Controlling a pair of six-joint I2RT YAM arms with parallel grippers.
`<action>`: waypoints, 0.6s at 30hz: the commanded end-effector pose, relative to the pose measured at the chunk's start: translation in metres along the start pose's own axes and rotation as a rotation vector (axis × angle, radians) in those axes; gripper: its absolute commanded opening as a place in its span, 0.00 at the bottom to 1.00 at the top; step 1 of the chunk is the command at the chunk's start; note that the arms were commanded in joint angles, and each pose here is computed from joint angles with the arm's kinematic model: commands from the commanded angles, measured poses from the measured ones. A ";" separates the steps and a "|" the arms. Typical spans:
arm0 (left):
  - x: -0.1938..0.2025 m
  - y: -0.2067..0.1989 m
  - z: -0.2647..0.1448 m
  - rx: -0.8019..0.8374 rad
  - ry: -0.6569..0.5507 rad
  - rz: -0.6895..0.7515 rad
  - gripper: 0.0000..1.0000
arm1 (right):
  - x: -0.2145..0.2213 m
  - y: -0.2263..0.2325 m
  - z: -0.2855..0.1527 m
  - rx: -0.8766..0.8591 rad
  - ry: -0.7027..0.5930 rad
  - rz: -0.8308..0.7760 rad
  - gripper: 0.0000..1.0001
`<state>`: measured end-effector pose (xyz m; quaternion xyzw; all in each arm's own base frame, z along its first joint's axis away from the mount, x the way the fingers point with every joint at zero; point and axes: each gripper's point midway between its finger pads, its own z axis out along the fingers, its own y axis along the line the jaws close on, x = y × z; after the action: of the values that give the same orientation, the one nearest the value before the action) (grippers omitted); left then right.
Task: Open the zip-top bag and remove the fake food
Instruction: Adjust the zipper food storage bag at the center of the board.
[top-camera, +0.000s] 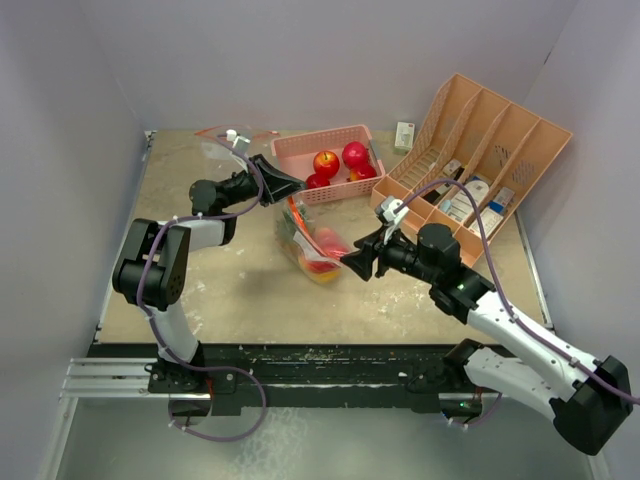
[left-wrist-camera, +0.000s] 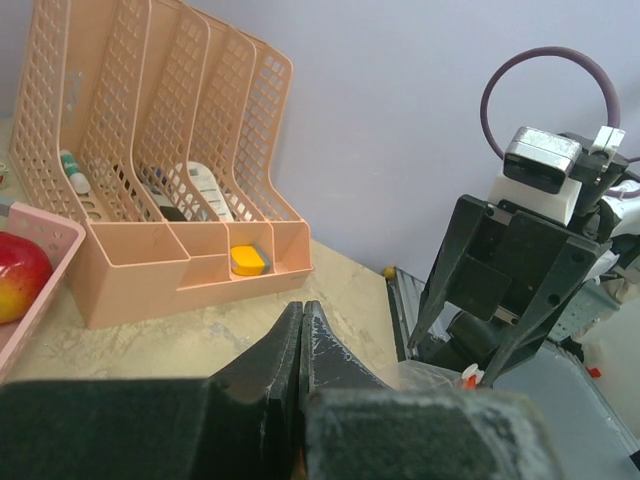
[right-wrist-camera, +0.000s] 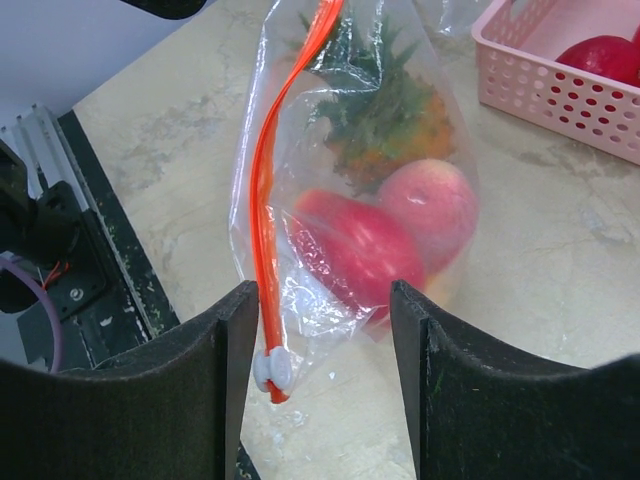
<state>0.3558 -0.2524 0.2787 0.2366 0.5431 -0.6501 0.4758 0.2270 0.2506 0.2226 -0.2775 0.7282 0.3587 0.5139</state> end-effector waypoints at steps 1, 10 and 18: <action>-0.019 -0.011 0.000 0.039 -0.061 0.109 0.00 | -0.028 0.016 -0.004 -0.070 -0.065 -0.036 0.57; -0.020 -0.009 0.000 0.039 -0.061 0.110 0.00 | -0.011 0.018 0.002 -0.098 -0.016 -0.032 0.47; -0.019 -0.008 -0.003 0.031 -0.061 0.099 0.00 | 0.000 -0.002 0.000 0.007 0.024 -0.054 0.27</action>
<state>0.3588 -0.2500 0.2776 0.2317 0.5448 -0.6488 0.4781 0.2220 0.2551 0.2145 -0.2989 0.7282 0.3640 0.4979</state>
